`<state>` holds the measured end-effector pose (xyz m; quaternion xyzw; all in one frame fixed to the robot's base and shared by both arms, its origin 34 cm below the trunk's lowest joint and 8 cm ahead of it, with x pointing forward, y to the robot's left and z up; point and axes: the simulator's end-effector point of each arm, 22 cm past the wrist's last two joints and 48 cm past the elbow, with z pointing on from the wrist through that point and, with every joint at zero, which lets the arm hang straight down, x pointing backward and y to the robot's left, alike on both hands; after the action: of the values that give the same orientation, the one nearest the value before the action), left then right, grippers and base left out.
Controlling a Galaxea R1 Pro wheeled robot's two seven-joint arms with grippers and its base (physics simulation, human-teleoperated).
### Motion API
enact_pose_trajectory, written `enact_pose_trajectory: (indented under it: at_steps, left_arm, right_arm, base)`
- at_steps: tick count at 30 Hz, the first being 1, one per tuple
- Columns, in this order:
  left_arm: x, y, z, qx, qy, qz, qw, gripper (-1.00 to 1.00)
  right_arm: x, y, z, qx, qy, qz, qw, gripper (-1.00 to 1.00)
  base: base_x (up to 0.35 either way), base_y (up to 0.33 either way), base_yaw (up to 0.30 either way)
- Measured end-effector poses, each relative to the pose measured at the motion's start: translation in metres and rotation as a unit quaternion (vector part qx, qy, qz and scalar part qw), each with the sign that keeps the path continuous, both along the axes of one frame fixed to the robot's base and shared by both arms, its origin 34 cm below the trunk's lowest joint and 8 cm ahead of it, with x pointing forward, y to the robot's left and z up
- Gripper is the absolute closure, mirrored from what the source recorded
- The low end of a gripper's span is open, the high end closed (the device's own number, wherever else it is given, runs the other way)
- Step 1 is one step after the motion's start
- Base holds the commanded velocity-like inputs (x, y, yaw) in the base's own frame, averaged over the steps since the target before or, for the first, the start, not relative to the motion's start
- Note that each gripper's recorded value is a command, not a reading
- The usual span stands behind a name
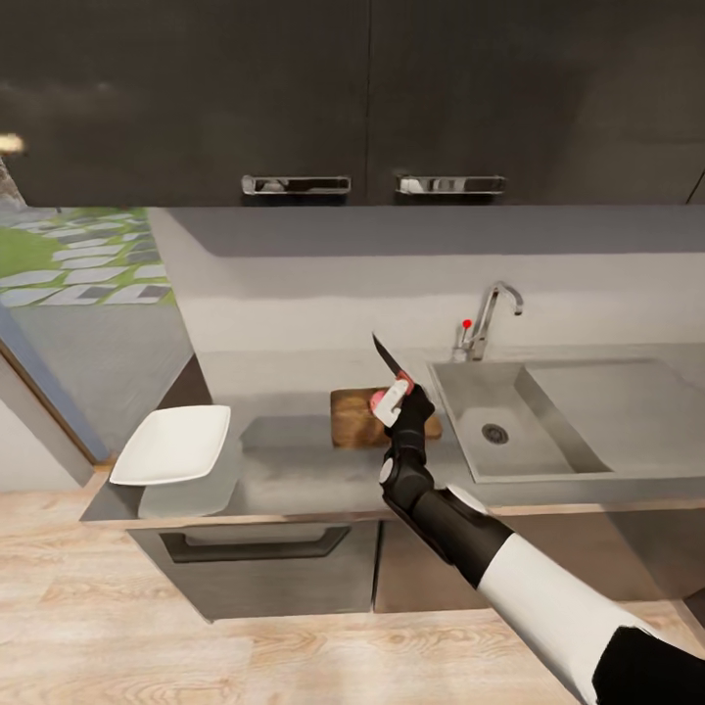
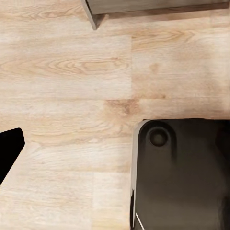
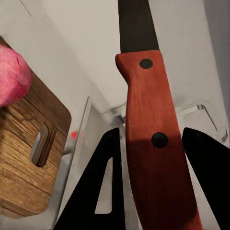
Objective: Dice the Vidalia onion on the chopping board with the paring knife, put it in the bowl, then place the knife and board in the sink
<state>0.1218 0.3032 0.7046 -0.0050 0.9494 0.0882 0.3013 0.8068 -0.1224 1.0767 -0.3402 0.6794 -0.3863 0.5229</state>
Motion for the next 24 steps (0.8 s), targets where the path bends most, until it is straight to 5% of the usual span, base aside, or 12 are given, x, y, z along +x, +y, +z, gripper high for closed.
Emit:
enact_pose_trajectory:
  at_steps: [24]
  left_arm:
    - [0.0,0.0,0.0,0.0,0.0,0.0,1.0,-1.0]
  right_arm:
    - [-0.01,0.019,-0.045,-0.035,0.044,0.014,0.9983,1.0]
  base:
    - [0.013,0.0,0.0]
